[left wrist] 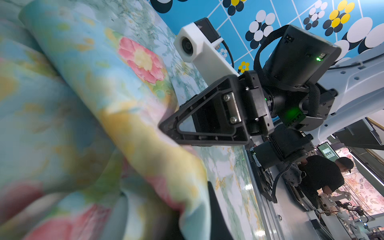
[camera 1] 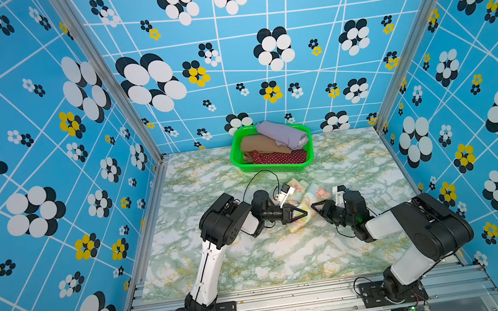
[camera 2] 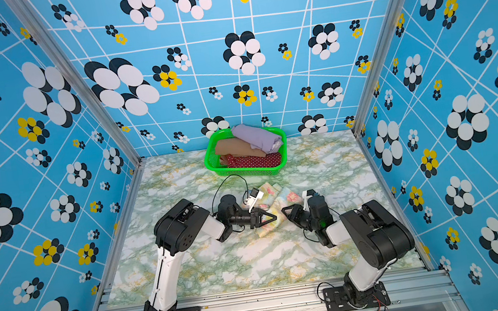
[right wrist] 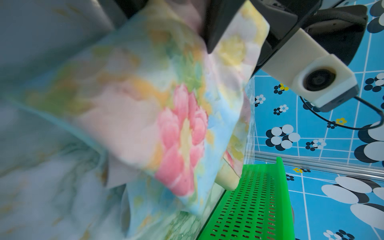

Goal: Roll up the skirts
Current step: Roll the skirt at the center of the board.

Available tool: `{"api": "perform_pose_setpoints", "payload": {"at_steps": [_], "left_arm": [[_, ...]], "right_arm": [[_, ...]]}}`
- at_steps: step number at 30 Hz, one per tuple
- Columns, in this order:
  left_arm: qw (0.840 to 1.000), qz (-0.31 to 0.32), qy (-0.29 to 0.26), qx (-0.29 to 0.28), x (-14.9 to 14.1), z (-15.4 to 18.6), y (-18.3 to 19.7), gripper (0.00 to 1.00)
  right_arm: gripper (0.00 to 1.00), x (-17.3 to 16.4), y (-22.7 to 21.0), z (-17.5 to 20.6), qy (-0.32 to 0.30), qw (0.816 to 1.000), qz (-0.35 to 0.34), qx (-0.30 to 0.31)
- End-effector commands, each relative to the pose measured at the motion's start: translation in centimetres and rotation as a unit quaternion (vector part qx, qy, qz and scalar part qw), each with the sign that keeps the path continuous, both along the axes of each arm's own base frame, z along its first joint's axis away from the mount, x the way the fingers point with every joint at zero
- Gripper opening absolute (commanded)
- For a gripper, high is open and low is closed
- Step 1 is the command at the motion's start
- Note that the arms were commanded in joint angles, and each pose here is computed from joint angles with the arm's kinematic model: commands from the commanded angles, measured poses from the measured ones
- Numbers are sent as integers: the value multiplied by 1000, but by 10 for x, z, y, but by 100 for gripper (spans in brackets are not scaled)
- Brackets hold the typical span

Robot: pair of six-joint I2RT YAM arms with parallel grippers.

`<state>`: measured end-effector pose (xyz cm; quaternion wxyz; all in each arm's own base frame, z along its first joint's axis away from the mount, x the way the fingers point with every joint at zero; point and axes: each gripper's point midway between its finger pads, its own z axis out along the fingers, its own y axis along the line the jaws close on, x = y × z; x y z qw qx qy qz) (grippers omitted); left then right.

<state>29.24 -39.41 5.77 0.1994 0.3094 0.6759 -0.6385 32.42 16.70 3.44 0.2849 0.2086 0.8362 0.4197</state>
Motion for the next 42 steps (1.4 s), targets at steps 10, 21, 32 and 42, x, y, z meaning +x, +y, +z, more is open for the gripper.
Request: {"api": "perform_pose_setpoints", "payload": {"at_steps": [10,21,32,42], "left_arm": [[968,56,-145,196,-7,16,33,100],[727,43,-615,301,-71,48,31,100],[658,39,-677,327,-75,7,25,96],[640,30,-669,377,-48,-41,30,24]], "right_arm": [[0,-6,-6,-7,33,999,-9,-29],[0,-9,-3,-3,52,998,-4,-18],[0,-17,-2,16,45,999,11,-21],[0,-34,-6,15,60,998,19,-25]]}}
